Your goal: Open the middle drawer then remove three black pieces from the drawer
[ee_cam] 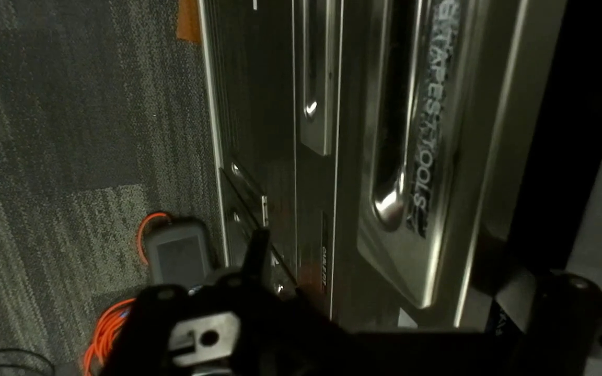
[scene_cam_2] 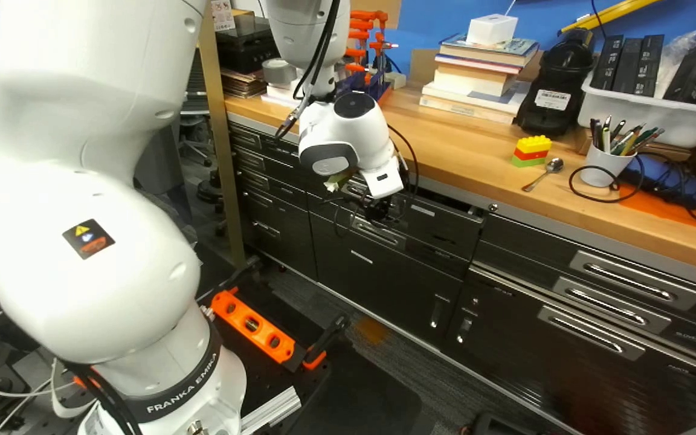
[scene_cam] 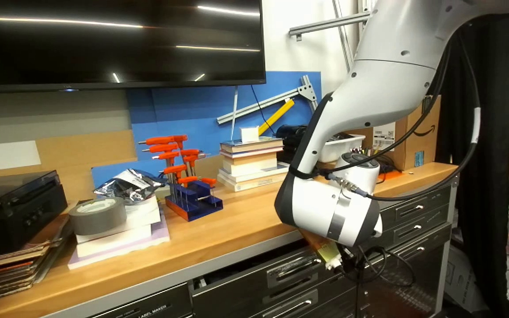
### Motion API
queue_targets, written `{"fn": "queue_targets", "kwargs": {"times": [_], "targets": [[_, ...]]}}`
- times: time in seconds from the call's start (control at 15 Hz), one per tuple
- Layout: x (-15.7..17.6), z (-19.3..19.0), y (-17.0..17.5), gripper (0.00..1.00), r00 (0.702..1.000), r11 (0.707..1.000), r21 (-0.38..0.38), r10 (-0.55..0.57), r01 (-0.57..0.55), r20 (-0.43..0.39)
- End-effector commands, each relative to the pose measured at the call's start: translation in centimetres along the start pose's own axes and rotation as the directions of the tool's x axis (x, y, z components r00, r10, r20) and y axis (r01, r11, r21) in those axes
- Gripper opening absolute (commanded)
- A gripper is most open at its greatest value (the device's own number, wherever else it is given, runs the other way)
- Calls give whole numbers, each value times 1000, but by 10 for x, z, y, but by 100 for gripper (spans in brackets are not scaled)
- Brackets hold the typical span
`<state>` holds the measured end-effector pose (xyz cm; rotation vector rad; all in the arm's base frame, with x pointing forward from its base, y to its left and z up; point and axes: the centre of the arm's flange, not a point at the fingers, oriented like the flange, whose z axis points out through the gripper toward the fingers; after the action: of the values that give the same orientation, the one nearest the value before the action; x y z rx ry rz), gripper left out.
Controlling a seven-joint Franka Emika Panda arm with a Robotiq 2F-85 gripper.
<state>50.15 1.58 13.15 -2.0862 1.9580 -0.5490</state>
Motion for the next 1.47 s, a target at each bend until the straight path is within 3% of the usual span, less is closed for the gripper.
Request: {"fn": "queue_targets", "kwargs": {"times": [0.0, 0.4, 0.73, 1.0, 1.27, 1.4], "targets": [[6, 10, -1, 100, 997, 991, -114, -71, 67, -32], [38, 4, 27, 100, 977, 941, -316, -172, 125, -127], [62, -22, 46, 100, 956, 861, -479, -263, 171, -131], [72, -41, 60, 100, 935, 727, -654, -344, 209, -83], [82, -51, 90, 100, 920, 576, -784, -391, 231, -15], [88, -57, 108, 100, 921, 519, -824, -390, 226, 7]]}}
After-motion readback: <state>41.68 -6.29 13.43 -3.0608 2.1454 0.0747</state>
